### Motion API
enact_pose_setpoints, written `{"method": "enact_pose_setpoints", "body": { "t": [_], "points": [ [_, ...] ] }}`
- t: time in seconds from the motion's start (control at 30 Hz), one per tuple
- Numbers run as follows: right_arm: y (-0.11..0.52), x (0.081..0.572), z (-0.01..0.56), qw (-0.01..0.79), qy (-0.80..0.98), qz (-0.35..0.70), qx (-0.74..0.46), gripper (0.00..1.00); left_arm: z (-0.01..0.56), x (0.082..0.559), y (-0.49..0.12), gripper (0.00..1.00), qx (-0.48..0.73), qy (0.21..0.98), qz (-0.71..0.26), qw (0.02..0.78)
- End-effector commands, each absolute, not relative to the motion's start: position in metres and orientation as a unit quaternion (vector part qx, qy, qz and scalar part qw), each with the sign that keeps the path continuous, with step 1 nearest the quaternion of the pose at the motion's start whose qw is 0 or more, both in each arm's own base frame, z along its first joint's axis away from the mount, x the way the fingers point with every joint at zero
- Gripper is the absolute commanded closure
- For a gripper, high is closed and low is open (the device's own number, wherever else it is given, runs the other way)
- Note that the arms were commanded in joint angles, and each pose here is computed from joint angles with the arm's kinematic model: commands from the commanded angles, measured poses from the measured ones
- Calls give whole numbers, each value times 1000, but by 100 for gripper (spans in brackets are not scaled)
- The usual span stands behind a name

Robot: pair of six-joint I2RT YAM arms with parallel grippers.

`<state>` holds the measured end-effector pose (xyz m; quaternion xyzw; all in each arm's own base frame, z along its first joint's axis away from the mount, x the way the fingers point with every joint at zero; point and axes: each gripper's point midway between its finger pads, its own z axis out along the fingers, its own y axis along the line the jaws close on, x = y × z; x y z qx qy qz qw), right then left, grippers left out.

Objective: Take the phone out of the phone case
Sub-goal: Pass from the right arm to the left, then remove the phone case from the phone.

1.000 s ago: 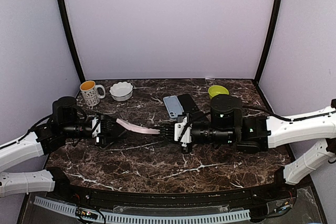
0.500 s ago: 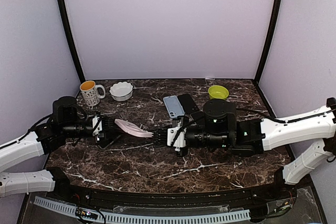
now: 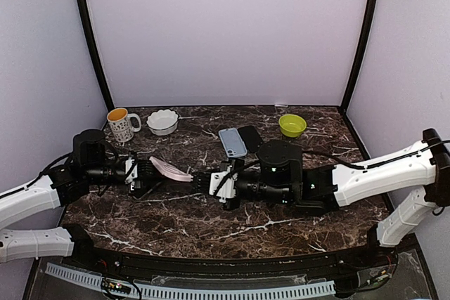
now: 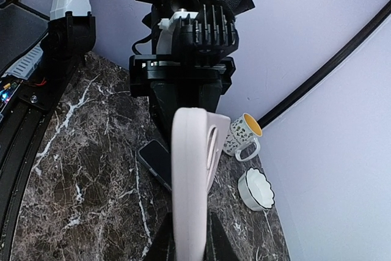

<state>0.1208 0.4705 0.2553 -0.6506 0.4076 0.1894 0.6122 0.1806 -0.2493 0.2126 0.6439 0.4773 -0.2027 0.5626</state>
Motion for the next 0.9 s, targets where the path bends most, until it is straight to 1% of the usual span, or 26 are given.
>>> {"method": "enact_pose_setpoints", "body": {
  "t": [0.0, 0.13, 0.17, 0.2, 0.27, 0.33, 0.37, 0.4, 0.43, 0.5, 0.63, 0.73, 0.87],
  "points": [
    [479, 116, 257, 623, 408, 203, -636, 100, 252, 165, -262, 87, 649, 393, -225, 611],
    [473, 116, 258, 623, 410, 212, -632, 100, 249, 168, -261, 98, 653, 395, -213, 610],
    [470, 116, 258, 621, 412, 216, -631, 100, 248, 170, -261, 100, 654, 397, -210, 609],
    [467, 116, 258, 620, 417, 219, -628, 97, 248, 171, -261, 100, 654, 396, -206, 610],
    [462, 114, 253, 608, 429, 229, -627, 73, 246, 172, -260, 100, 656, 396, -199, 611],
    [456, 111, 246, 593, 445, 241, -627, 42, 244, 173, -260, 100, 661, 394, -189, 610],
    [452, 110, 244, 585, 456, 249, -623, 29, 241, 174, -259, 100, 665, 390, -182, 610],
    [448, 110, 243, 578, 468, 258, -617, 21, 239, 173, -259, 100, 668, 388, -179, 609],
    [445, 109, 243, 571, 480, 267, -610, 17, 237, 173, -259, 100, 673, 384, -174, 608],
    [439, 101, 246, 550, 496, 299, -602, 15, 233, 172, -260, 100, 678, 381, -169, 606],
    [438, 97, 271, 529, 528, 341, -570, 13, 226, 171, -261, 100, 688, 383, -170, 593],
    [443, 106, 291, 526, 556, 343, -544, 13, 222, 170, -263, 100, 693, 385, -175, 584],
    [455, 121, 302, 511, 598, 317, -529, 15, 217, 168, -267, 100, 696, 391, -187, 573]
  ]
}}
